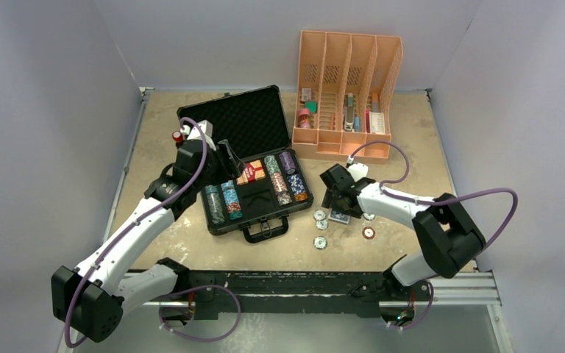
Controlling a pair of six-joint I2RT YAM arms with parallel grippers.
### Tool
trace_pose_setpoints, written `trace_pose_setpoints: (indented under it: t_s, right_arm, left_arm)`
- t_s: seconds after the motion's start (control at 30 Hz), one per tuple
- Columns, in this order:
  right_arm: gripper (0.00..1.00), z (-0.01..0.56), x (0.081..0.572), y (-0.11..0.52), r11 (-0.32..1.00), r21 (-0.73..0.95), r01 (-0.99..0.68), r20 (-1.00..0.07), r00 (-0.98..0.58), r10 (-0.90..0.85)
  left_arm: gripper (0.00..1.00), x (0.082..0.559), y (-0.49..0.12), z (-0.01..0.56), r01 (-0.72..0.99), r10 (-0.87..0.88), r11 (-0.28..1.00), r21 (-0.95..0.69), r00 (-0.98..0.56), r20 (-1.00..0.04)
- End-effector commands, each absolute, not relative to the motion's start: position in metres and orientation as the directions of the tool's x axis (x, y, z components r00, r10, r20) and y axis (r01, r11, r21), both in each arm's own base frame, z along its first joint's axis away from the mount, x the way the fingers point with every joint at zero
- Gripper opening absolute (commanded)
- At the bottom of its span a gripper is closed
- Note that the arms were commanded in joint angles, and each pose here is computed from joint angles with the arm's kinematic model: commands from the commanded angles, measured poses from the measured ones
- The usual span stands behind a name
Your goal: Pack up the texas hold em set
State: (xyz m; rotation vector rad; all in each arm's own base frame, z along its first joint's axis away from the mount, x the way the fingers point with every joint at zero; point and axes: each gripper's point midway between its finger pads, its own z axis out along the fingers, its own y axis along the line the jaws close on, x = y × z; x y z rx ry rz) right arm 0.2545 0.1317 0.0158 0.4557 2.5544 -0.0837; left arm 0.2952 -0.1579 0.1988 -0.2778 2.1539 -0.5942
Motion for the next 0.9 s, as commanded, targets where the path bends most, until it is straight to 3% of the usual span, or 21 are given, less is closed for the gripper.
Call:
trace_pose_setpoints:
  t_s: [0.0, 0.1, 0.37, 0.63, 0.77, 0.87]
  right_arm:
    - [0.67, 0.003, 0.237, 0.127, 0.916, 0.013, 0.4, -0.471, -0.806, 0.359]
    - [0.57, 0.017, 0.247, 0.125, 0.914, 0.034, 0.403, -0.53, -0.768, 0.359]
    - [0.55, 0.098, 0.293, 0.145, 0.96, 0.16, 0.228, -0.709, -0.651, 0.273]
    - [0.55, 0.218, 0.313, 0.209, 0.901, 0.284, -0.327, -0.916, -0.37, 0.155]
    - [0.55, 0.256, 0.296, 0.259, 0.722, 0.205, -0.661, -0.971, -0.229, 0.066]
    - [0.55, 0.269, 0.283, 0.285, 0.598, 0.156, -0.786, -0.985, -0.168, 0.037]
  left_arm:
    - [0.61, 0.301, -0.154, 0.204, 0.017, -0.396, 0.868, -0.496, -0.579, -0.713]
    - [0.61, 0.301, -0.153, 0.204, 0.01, -0.397, 0.87, -0.492, -0.577, -0.714]
    - [0.61, 0.304, -0.155, 0.208, -0.005, -0.421, 0.859, -0.511, -0.574, -0.702]
    - [0.62, 0.301, -0.194, 0.251, 0.137, -0.461, 0.737, -0.662, -0.615, -0.64]
    - [0.66, 0.291, -0.226, 0.268, 0.243, -0.429, 0.621, -0.745, -0.69, -0.583]
    - [0.7, 0.285, -0.233, 0.279, 0.281, -0.412, 0.586, -0.76, -0.705, -0.578]
